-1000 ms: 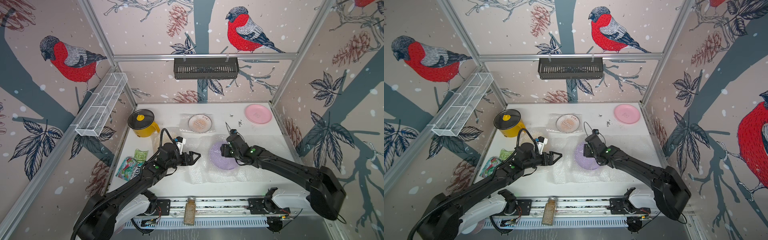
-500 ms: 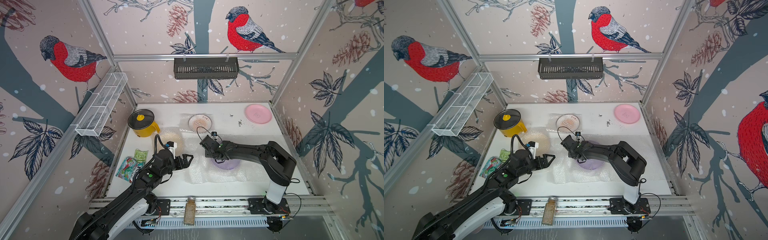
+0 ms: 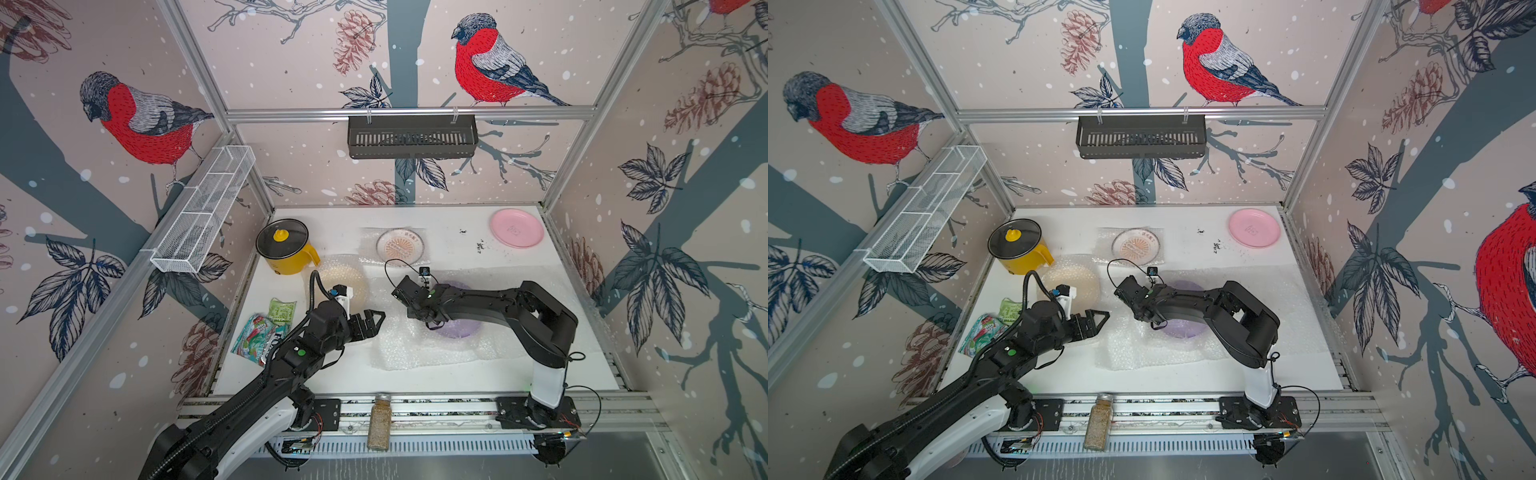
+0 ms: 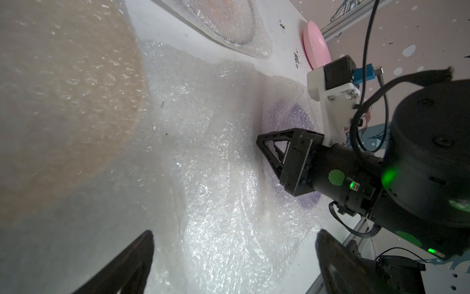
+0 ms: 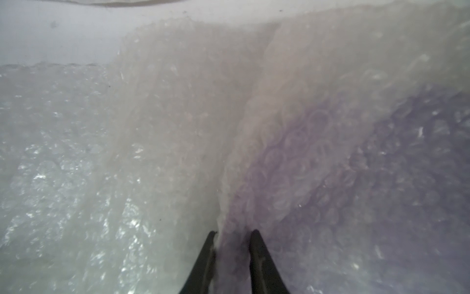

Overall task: Unpack dinner plates from bubble wrap
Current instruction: Adjust the bubble wrap on the bubble wrap.

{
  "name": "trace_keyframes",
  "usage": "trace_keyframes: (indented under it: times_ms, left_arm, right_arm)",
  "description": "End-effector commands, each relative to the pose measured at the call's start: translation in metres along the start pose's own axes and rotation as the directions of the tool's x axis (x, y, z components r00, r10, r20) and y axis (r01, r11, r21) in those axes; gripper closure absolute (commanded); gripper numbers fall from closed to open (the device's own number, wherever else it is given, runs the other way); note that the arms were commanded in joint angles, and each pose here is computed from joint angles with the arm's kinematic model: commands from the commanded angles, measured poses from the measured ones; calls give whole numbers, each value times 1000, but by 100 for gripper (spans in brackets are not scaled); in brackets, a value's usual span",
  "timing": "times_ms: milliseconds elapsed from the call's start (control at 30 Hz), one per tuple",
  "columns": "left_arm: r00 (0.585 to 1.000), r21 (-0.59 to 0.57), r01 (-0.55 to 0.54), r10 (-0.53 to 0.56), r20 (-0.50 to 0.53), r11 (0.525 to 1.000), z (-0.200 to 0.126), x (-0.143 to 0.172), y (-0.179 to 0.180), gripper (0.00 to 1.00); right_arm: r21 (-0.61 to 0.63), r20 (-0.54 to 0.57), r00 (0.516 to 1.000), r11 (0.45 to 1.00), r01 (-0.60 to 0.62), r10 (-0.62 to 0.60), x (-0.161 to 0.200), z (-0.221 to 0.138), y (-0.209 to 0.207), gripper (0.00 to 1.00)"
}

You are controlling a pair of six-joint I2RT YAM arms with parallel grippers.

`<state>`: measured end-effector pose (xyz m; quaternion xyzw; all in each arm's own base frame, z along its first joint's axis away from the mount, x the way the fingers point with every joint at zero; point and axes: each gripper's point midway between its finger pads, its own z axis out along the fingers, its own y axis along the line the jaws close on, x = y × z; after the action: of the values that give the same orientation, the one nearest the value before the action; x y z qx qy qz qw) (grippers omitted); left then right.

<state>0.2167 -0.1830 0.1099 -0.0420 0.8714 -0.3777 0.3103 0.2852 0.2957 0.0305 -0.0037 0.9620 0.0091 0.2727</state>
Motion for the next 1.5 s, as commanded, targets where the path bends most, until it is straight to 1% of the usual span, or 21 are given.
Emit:
trace_keyframes:
  times_ms: [0,67,200,567,700,867,967,1067,1233,1367,1467]
  left_arm:
    - [1000,18,-7,6,26,1000,2,-7,-5,3]
    - [1000,16,-4,4,19,1000,3,-6,-5,2]
    - [1000,23,-2,2,-2,1000,7,-6,-8,2]
    - [999,133,-13,18,-34,991,14,-11,-35,2]
    - [999,157,-11,18,-47,988,16,-13,-42,2]
    - [998,201,-31,42,-51,979,13,-19,-58,3]
    - [998,183,-32,41,-46,983,15,-21,-55,2]
    - [996,190,-35,50,-77,981,21,-16,-54,2]
    - [993,189,7,16,-120,982,33,1,-42,2]
    - [992,204,9,18,-128,979,38,1,-46,2]
    - [991,217,10,19,-135,976,42,1,-52,2]
  right_arm:
    - [5,23,999,1000,-25,25,-6,-12,-1,84]
    - [-2,39,999,999,-34,34,-11,-20,-1,87]
    - [-6,73,996,999,-49,49,-19,-34,-5,87]
    - [-15,137,988,998,-67,69,-40,-61,-14,87]
    - [-10,128,990,998,-58,59,-38,-58,-15,86]
    - [-41,107,993,998,-49,53,-33,-51,-10,84]
    - [-38,90,994,998,-53,56,-31,-43,-13,84]
    - [-35,73,996,998,-52,55,-28,-36,-17,83]
    - [-29,56,997,998,-56,58,-23,-24,-24,79]
    - [-43,30,998,997,-60,61,-17,-13,-27,79]
    - [-58,7,999,997,-51,51,-13,-8,-24,76]
